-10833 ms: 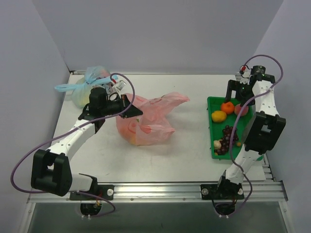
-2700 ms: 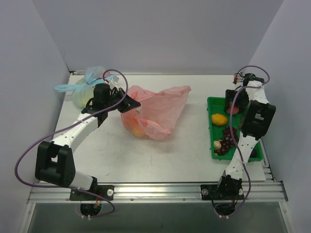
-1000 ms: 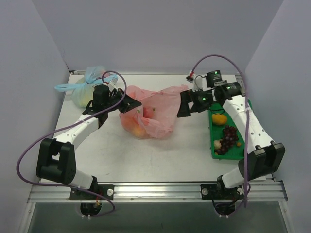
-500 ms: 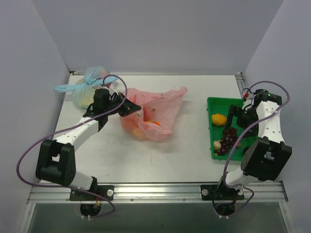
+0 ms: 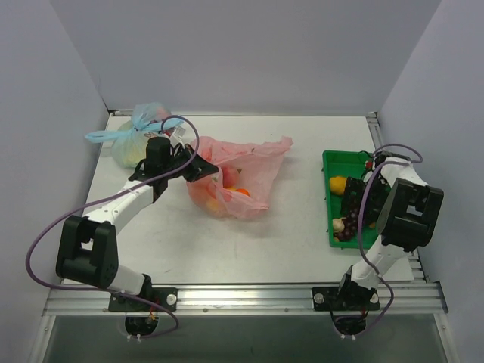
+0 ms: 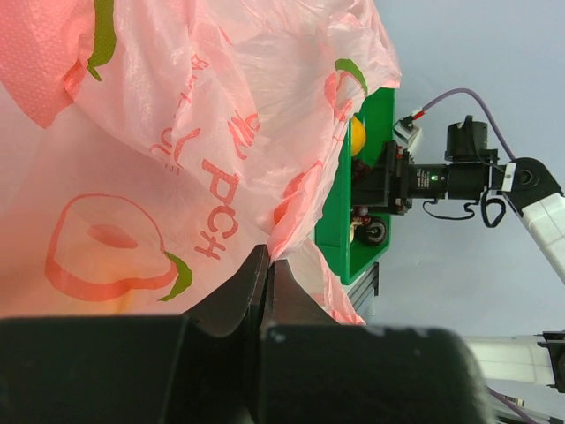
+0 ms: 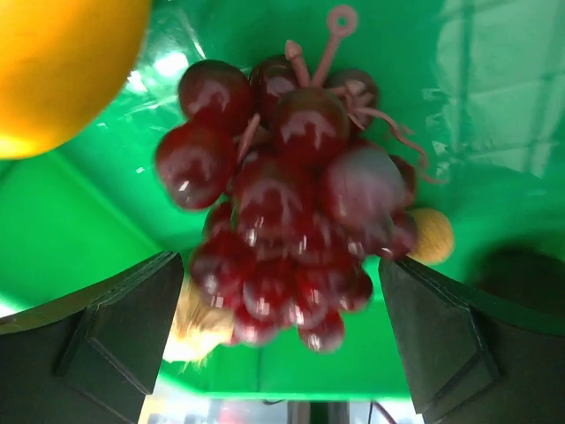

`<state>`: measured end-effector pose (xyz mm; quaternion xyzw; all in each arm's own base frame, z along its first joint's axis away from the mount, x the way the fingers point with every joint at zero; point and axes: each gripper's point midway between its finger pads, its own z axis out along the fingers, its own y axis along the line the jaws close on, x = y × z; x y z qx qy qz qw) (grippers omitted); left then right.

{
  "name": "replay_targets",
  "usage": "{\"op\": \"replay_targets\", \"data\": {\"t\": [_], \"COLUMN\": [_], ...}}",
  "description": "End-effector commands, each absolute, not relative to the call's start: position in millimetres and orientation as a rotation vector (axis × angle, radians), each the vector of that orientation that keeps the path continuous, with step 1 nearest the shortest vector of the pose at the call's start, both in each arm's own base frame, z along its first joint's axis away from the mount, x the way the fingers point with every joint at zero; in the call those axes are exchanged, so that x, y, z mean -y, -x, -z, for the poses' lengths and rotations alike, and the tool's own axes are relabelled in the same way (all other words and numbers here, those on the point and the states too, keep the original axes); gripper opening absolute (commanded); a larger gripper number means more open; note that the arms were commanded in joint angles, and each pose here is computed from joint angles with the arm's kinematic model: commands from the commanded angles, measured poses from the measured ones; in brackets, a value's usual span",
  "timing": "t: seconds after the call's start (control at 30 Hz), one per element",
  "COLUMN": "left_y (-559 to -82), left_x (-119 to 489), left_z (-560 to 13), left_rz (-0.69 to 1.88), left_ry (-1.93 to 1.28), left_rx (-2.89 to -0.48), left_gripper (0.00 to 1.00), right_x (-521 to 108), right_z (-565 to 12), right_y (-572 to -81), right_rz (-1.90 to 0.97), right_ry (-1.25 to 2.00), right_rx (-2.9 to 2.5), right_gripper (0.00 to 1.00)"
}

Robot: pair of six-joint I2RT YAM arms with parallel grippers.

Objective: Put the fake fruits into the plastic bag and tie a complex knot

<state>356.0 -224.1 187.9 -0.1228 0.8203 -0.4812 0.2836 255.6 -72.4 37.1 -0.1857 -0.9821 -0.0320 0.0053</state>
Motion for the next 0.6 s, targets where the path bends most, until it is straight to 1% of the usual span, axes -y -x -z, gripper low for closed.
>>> {"op": "replay_targets", "data": {"t": [0.0, 0.07, 0.17, 0.2, 0.27, 0.3, 0.33, 0.37, 0.4, 0.47, 0.5, 0.53, 0.57], "left_y": [-371.1, -372.6, -373.5, -373.1, -374.8, -375.5, -376.7, -377.5, -378.4, -378.2, -377.8, -376.9, -376.3], "left_x": [219.9, 218.9, 219.2, 220.0, 220.5, 220.6, 221.1, 221.3, 221.4, 221.5, 221.6, 221.6, 221.7], "left_z": [-199.5, -195.0, -192.6, -190.3, -190.2, -188.7, -190.1, -191.7, -191.3, -192.2, -191.7, -192.1, -193.1], "left_rz": [1.251, 1.252, 1.258, 1.261, 1.272, 1.272, 1.277, 1.280, 1.278, 1.281, 1.282, 1.284, 1.286], "left_ry": [0.301, 0.317, 0.325, 0.329, 0.343, 0.351, 0.352, 0.352, 0.353, 0.350, 0.350, 0.351, 0.348], "left_rx": [-2.159, -2.170, -2.176, -2.183, -2.181, -2.184, -2.176, -2.170, -2.170, -2.167, -2.169, -2.170, -2.167], "left_gripper": [0.00, 0.00, 0.00, 0.00, 0.00, 0.00, 0.00, 0.00, 0.00, 0.00, 0.00, 0.00, 0.00], "right_x": [70.4, 67.3, 68.1, 70.9, 76.1, 78.8, 82.0, 83.1, 83.7, 82.3, 80.9, 78.5, 79.4], "right_z": [-24.8, -20.8, -18.0, -17.3, -17.2, -18.3, -19.4, -21.3, -23.6, -30.2, -36.3, -42.2, -46.7], "right_y": [-247.6, -249.4, -252.8, -252.6, -254.1, -255.1, -254.6, -255.1, -255.4, -256.5, -255.0, -259.2, -260.1], "right_rz": [0.086, 0.117, 0.119, 0.099, 0.094, 0.088, 0.091, 0.097, 0.105, 0.152, 0.169, 0.208, 0.233], "right_ry": [0.527, 0.511, 0.496, 0.497, 0.474, 0.481, 0.496, 0.503, 0.502, 0.511, 0.502, 0.501, 0.517], "right_rx": [3.051, 3.056, 3.063, 3.059, 3.068, 3.071, 3.071, 3.074, 3.080, 3.085, 3.088, 3.104, 3.112], "right_gripper": [1.00, 0.96, 0.82, 0.71, 0.58, 0.43, 0.35, 0.30, 0.20, 0.10, 0.03, 0.00, 0.00]}}
